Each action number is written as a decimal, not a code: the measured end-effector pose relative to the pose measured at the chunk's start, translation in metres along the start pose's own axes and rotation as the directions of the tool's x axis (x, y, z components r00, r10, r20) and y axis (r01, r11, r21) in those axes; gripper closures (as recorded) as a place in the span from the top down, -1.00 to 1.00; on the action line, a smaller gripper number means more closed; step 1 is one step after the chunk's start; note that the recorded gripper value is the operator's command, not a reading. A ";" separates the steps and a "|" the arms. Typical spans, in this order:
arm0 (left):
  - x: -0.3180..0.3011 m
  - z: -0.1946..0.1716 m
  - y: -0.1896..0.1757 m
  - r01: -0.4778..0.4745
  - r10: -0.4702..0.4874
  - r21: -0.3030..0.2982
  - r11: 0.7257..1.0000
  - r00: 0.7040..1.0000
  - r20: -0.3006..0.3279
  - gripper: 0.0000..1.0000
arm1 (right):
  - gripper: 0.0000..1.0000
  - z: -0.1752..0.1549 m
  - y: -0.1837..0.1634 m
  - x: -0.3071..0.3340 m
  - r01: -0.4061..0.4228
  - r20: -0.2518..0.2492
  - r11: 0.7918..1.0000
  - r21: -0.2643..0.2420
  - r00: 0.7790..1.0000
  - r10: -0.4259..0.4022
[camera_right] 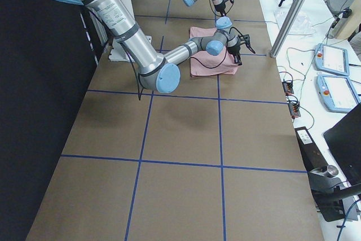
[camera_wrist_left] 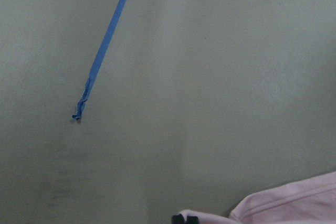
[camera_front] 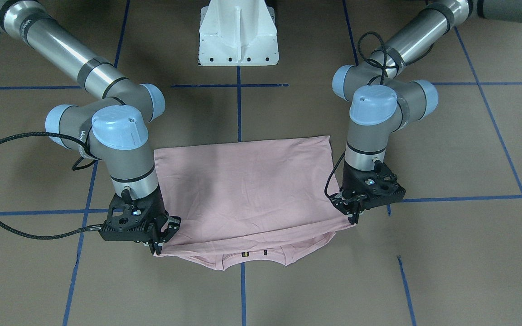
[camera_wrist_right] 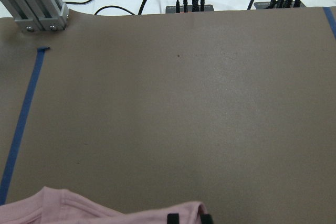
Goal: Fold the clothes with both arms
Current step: 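Lift the hem and fold it over toward the collar with both grippers, then release the hem and move the right gripper to the folded shirt's side edge, then grasp the shirt edge with the right gripper and drag it toward the robot, then lower both grippers onto the folded shirt's edges nearest the robot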
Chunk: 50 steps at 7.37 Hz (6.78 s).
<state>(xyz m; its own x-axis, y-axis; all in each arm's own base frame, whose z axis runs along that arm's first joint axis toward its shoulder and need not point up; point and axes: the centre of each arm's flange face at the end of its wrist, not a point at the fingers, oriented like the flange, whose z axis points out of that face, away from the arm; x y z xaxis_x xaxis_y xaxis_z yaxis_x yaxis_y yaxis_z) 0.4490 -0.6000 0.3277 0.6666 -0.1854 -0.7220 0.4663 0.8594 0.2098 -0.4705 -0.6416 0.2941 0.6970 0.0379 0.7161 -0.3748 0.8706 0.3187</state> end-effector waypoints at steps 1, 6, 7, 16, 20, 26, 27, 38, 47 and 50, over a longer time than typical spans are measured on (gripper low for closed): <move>0.002 -0.002 -0.001 -0.002 0.002 0.001 1.000 1.000 -0.005 1.00 | 1.00 0.002 0.004 0.001 0.002 0.007 1.000 -0.016 1.000 -0.002; 0.009 -0.040 -0.010 0.006 -0.010 -0.045 0.999 0.997 -0.081 1.00 | 1.00 -0.045 0.055 0.019 -0.021 0.061 0.983 -0.181 0.998 0.033; 0.012 -0.059 -0.011 0.009 -0.014 -0.051 0.999 0.995 -0.100 1.00 | 1.00 -0.068 0.080 0.019 -0.062 0.047 0.974 -0.218 0.996 0.074; 0.029 -0.115 -0.007 0.068 -0.076 -0.063 0.996 0.988 -0.133 1.00 | 0.24 -0.048 0.217 0.040 -0.087 -0.064 0.925 -0.370 0.996 0.069; 0.029 -0.117 -0.007 0.072 -0.080 -0.062 0.995 0.988 -0.136 1.00 | -1.00 -0.050 0.212 0.041 -0.084 -0.059 0.926 -0.367 0.996 0.067; 0.032 -0.125 -0.007 0.073 -0.081 -0.059 0.996 0.985 -0.150 1.00 | -1.00 -0.112 0.243 0.077 -0.049 -0.005 0.917 -0.396 0.999 0.051; 0.032 -0.127 -0.006 0.078 -0.087 -0.059 0.995 0.984 -0.153 1.00 | -1.00 -0.135 0.273 0.089 -0.017 0.013 0.903 -0.430 1.000 0.025; 0.064 -0.119 0.174 0.288 -0.311 -0.297 0.910 0.950 -0.032 0.86 | 1.00 -0.249 0.317 0.057 -0.090 0.123 0.869 -0.486 0.978 0.170; 0.063 -0.098 0.277 0.396 -0.380 -0.277 0.875 0.918 0.113 -1.00 | 1.00 -0.257 0.262 0.057 -0.149 0.155 0.901 -0.407 0.961 0.230; 0.063 -0.097 0.272 0.391 -0.377 -0.255 0.884 0.920 0.103 -1.00 | 1.00 -0.255 0.262 0.058 -0.150 0.153 0.901 -0.407 0.961 0.229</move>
<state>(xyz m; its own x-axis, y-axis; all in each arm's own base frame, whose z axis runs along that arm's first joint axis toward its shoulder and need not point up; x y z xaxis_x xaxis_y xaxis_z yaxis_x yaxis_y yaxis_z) 0.5615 -0.3317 0.2757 0.4977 -0.5442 -0.6754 0.5251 0.8088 -0.2647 -0.3725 -0.2859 0.2603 0.4907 0.1610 0.8563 -0.1938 0.9783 -0.0729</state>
